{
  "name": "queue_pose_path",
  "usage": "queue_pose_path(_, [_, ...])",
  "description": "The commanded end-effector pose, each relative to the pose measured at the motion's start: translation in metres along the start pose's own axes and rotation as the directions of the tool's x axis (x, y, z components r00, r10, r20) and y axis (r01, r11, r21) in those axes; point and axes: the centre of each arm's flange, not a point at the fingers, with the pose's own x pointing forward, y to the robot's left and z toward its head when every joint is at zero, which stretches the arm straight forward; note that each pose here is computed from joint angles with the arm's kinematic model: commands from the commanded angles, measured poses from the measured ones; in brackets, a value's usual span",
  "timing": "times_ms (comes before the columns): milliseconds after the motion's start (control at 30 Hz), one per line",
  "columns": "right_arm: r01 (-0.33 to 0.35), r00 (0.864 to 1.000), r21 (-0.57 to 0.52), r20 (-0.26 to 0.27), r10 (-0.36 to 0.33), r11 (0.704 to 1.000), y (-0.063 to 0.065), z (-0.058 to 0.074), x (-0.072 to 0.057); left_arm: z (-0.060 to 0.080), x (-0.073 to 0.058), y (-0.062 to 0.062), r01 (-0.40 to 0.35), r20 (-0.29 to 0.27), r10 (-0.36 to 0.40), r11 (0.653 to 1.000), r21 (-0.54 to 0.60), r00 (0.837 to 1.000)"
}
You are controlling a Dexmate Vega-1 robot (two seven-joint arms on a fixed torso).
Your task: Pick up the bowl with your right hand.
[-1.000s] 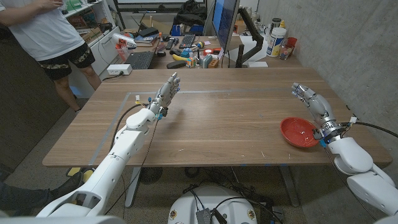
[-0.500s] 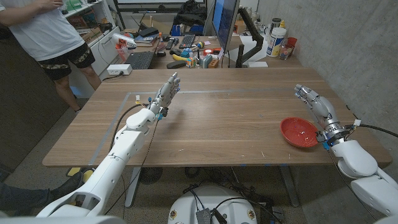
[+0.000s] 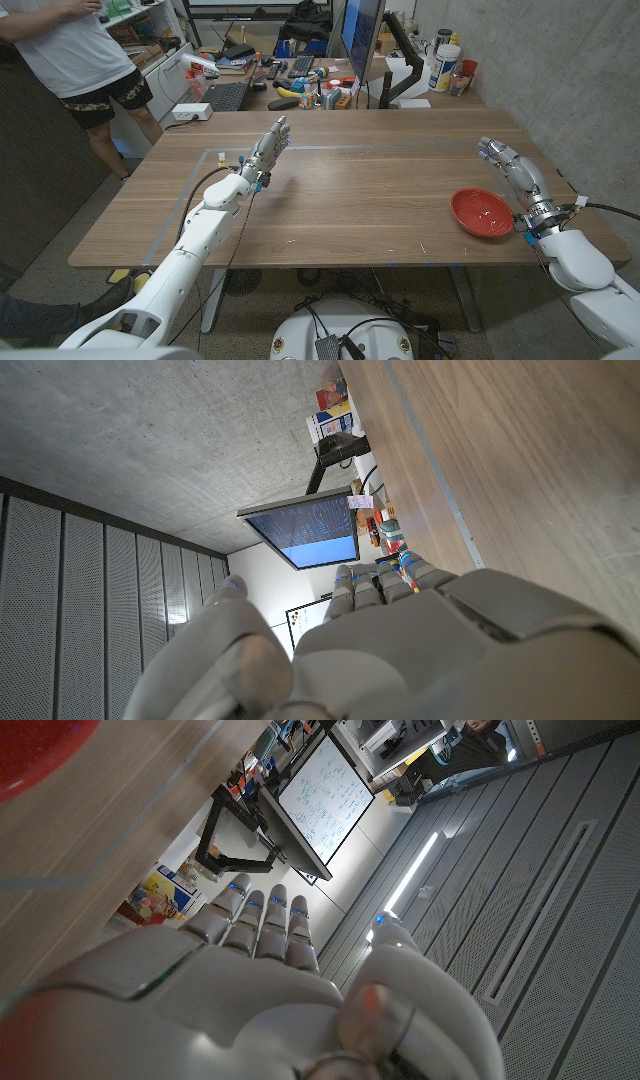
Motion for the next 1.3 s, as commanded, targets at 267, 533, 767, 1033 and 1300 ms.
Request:
queue_pose_path(267, [0.012,1.0,-0.043,0.01,-0.011,0.999,-0.009,0.007,-0.015,0.001,-0.002,-0.003,-0.01,0.009,0.01,1.0,-0.001,1.0])
queue_pose_path(533, [0.009,1.0,-0.058,0.026,-0.008,0.998,-0.01,0.011,-0.018,0.002,-0.006,-0.003,-0.011,0.015,0.011,1.0,-0.002,1.0])
queue_pose_path(767, [0.008,1.0,-0.079,0.03,-0.005,0.997,-0.011,0.015,-0.022,0.002,-0.011,-0.002,-0.018,0.016,0.018,1.0,-0.002,1.0])
queue_pose_path(1033, [0.008,1.0,-0.093,0.028,-0.005,0.996,-0.009,0.017,-0.026,0.002,-0.011,-0.001,-0.019,0.015,0.019,1.0,-0.002,1.0])
queue_pose_path(1300, [0.014,1.0,-0.107,0.026,-0.011,0.994,-0.007,0.018,-0.03,0.0,-0.012,0.002,-0.024,0.01,0.024,1.0,-0.005,1.0])
